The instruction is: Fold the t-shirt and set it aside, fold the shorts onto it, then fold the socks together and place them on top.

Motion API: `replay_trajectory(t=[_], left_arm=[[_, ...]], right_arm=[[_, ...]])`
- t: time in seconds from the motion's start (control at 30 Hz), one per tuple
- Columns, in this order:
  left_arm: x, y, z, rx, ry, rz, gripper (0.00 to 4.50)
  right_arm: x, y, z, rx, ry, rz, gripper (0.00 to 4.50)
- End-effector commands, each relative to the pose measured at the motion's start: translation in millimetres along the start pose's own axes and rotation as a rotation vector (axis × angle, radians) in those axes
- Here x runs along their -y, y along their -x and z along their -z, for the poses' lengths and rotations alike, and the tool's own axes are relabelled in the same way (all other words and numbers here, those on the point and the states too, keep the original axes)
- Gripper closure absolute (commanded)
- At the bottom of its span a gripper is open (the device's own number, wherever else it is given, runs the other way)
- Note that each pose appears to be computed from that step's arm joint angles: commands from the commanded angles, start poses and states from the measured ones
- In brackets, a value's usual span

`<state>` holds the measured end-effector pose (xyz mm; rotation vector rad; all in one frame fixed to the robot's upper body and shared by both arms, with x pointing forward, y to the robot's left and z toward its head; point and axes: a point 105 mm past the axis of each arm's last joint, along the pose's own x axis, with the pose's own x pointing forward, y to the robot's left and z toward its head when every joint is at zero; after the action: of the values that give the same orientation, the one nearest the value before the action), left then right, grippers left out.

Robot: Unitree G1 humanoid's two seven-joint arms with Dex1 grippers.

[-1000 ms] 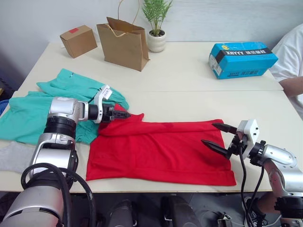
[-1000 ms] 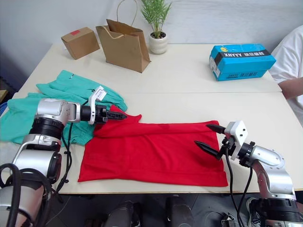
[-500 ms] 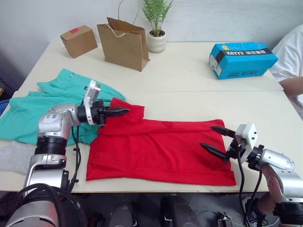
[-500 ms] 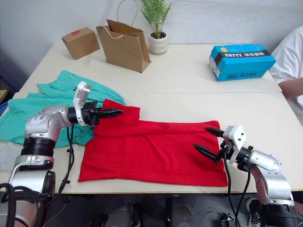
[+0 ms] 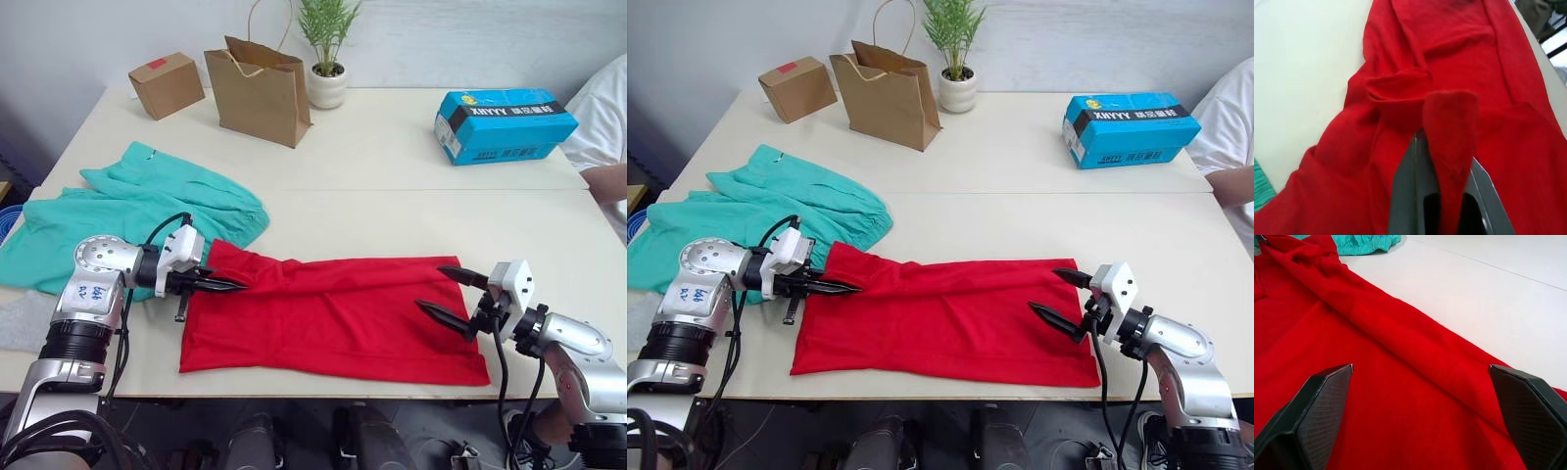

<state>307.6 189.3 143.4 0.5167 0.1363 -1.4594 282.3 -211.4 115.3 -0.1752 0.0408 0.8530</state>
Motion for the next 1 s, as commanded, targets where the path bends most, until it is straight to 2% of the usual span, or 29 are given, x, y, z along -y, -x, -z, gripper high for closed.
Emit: replay_trajectory(t=[0.03, 0.33, 0.43, 0.57, 0.67, 0.77, 0.9, 1.0], left_arm=[[11, 5, 2, -0.044, -0.079, 0.094, 4.45], [18, 5, 9, -0.114, -0.225, 0.145, 4.45], [21, 4, 6, -0.077, -0.168, 0.153, 4.45], [28, 7, 10, -0.109, -0.162, 0.182, 4.45], [29, 9, 12, -0.120, -0.147, 0.180, 3.94], [33, 12, 10, -0.114, -0.158, 0.195, 3.05], [37, 16, 4, -0.099, -0.135, 0.196, 1.81], [27, 25, -10, -0.049, -0.055, 0.106, 0.99]], right_arm=[[3, 4, -8, 0.008, 0.029, 0.008, 0.00], [5, 8, -1, -0.010, 0.015, 0.022, 0.00], [5, 9, -1, -0.013, 0.012, 0.024, 0.00], [6, 10, 1, -0.018, 0.009, 0.028, 0.00], [7, 11, 1, -0.022, 0.008, 0.029, 0.00], [7, 12, 2, -0.027, 0.007, 0.025, 0.00], [-2, 21, 6, -0.091, -0.042, -0.075, 0.00], [2, 28, -6, -0.096, -0.094, -0.103, 0.00]])
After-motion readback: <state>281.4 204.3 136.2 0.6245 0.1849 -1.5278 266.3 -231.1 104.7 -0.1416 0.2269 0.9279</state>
